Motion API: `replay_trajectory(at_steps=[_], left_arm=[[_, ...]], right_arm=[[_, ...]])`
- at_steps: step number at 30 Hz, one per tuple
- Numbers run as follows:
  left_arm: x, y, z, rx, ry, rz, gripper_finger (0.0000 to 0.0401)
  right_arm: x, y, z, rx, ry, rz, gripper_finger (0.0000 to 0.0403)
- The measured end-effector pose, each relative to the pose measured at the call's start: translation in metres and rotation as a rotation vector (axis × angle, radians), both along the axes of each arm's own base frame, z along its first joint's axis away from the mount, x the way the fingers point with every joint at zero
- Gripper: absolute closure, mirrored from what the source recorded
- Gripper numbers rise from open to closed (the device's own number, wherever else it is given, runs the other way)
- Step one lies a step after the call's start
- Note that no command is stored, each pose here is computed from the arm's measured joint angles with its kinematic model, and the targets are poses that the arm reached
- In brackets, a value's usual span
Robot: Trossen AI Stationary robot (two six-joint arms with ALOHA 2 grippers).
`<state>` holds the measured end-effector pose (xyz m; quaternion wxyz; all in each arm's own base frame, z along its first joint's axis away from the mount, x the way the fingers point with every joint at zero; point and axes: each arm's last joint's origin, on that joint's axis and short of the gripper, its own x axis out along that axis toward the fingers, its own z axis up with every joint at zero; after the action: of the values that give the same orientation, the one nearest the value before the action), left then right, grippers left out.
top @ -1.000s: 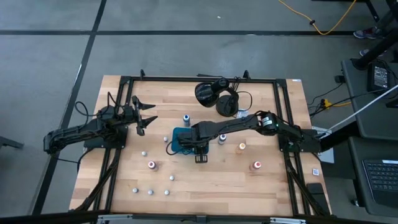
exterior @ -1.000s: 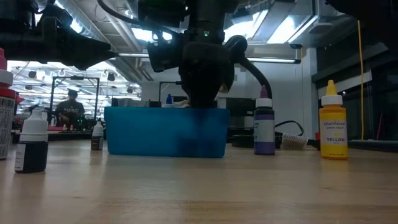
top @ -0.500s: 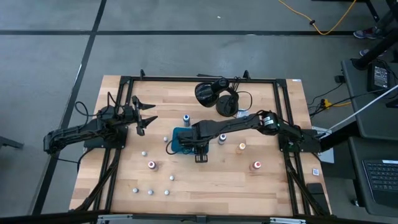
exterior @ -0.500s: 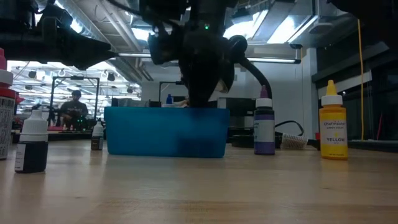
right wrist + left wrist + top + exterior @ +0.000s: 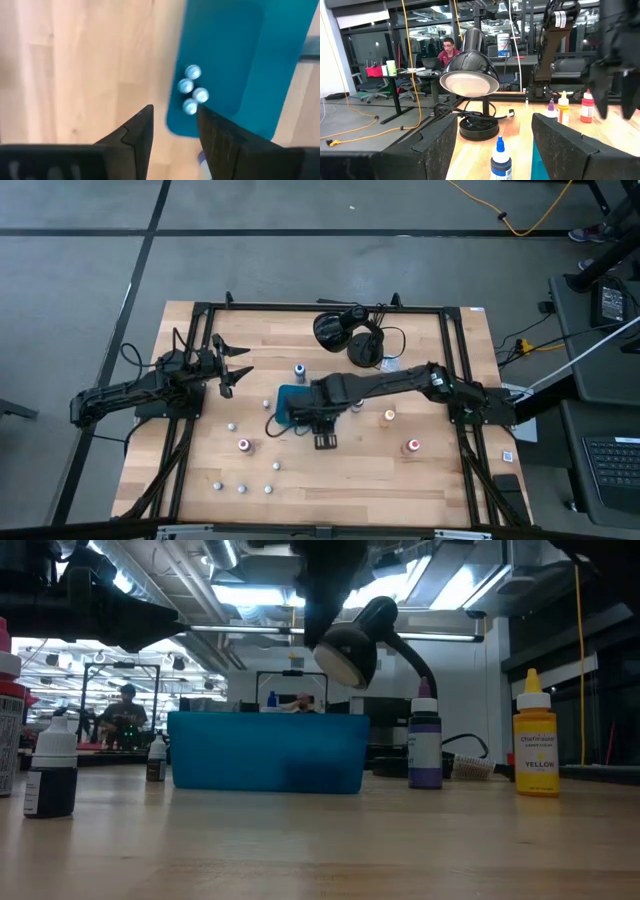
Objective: Pick & Place food coloring
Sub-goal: Put the large orange food coloring bottle into the blue bin
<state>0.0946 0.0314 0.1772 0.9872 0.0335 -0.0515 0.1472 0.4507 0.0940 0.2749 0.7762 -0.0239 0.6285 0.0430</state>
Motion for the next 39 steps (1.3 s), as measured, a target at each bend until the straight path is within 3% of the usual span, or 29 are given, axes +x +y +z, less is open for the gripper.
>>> replay_trajectory(at_steps=[7, 14, 23, 28, 39], left_arm=[[0.000, 0.000, 0.000, 0.000, 0.000, 0.000, 0.0150], [0.000, 0.000, 0.000, 0.000, 0.000, 0.000, 0.0150], [0.000, 0.000, 0.000, 0.000, 0.000, 0.000, 0.0150], [0.000, 0.000, 0.000, 0.000, 0.000, 0.000, 0.0150], [0.000, 0.000, 0.000, 0.000, 0.000, 0.000, 0.0150]], right_arm=[[-0.029, 0.034, 0.021, 0.020, 0.044, -0.098, 0.0193], [-0.062, 0.064, 0.044, -0.081, -0.001, -0.289, 0.0145], [-0.096, 0.094, 0.064, -0.104, -0.133, -0.504, 0.0147], [-0.120, 0.089, 0.052, -0.202, -0.122, -0.567, 0.0151], [-0.180, 0.080, 0.029, -0.271, -0.062, -0.698, 0.0151]])
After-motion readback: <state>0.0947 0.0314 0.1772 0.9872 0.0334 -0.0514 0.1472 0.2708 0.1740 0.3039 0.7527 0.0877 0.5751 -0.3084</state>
